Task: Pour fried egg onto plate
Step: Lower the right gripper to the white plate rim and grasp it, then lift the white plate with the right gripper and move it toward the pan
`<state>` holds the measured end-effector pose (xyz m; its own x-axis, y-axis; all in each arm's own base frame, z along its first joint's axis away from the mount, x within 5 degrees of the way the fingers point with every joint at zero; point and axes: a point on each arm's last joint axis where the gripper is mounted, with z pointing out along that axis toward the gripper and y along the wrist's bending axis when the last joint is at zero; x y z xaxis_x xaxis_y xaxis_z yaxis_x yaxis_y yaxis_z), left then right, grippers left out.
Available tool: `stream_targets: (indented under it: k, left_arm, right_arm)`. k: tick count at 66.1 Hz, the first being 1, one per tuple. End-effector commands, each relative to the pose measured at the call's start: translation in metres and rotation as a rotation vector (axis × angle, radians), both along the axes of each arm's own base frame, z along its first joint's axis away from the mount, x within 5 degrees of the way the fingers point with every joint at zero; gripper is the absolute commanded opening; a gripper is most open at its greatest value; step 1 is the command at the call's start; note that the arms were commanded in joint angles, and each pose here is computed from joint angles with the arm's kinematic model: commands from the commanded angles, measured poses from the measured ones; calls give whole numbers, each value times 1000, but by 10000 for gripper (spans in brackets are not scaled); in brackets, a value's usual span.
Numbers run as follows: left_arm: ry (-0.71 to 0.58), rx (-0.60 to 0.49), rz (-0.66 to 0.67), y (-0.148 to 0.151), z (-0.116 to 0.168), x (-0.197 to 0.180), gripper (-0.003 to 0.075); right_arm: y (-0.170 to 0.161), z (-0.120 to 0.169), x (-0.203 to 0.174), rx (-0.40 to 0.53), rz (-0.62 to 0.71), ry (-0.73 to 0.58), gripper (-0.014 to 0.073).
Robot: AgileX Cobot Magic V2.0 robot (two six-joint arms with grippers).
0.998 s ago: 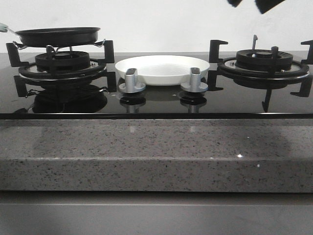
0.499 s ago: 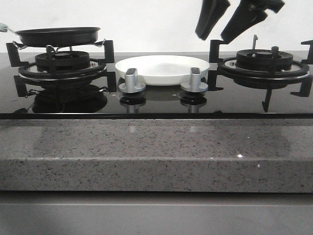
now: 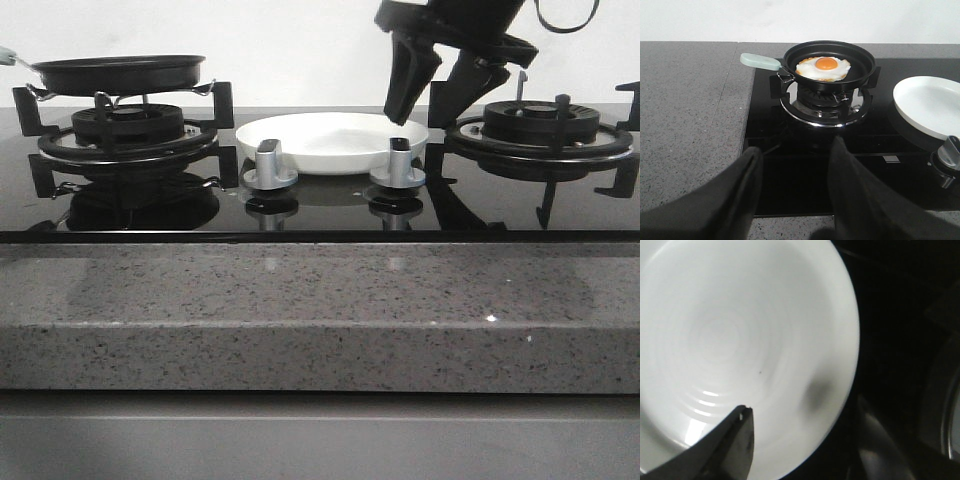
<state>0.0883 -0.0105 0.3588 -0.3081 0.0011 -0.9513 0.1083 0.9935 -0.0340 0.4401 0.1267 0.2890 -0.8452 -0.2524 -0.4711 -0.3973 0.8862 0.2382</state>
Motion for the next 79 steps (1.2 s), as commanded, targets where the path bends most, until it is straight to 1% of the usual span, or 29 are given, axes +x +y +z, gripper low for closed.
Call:
stream_targets:
  k: [1, 7, 17, 23, 31, 34, 44, 57, 73, 79]
  left_arm:
    - [-93, -25, 14, 1, 14, 3, 312]
    - [-93, -25, 14, 1, 14, 3, 312]
    - [-93, -25, 14, 1, 14, 3, 312]
    - [-93, -25, 14, 1, 14, 3, 312]
    - [-93, -25, 14, 1, 14, 3, 312]
    - [-93, -25, 14, 1, 14, 3, 312]
    - [-93, -25, 14, 1, 14, 3, 312]
    - [-93, -25, 14, 1, 14, 3, 312]
    - [-93, -25, 14, 1, 14, 3, 312]
    - [-93, -25, 14, 1, 14, 3, 312]
  right_arm:
    - [-2, 34, -4, 29, -3, -104, 465]
    - [-3, 32, -3, 28, -6, -103, 465]
    - [-5, 26, -1, -4, -2, -90, 465]
    - [-4, 21, 0, -8, 3, -65, 465]
    - [-4, 21, 0, -2, 3, -64, 459]
    - [-4, 21, 0, -1, 3, -63, 433]
    - [-3, 21, -1, -1, 4, -59, 299]
    - [-3, 21, -1, 1, 5, -57, 179]
    - [-3, 22, 1, 5, -3, -79, -15]
    - [-3, 23, 3, 10, -11, -98, -60]
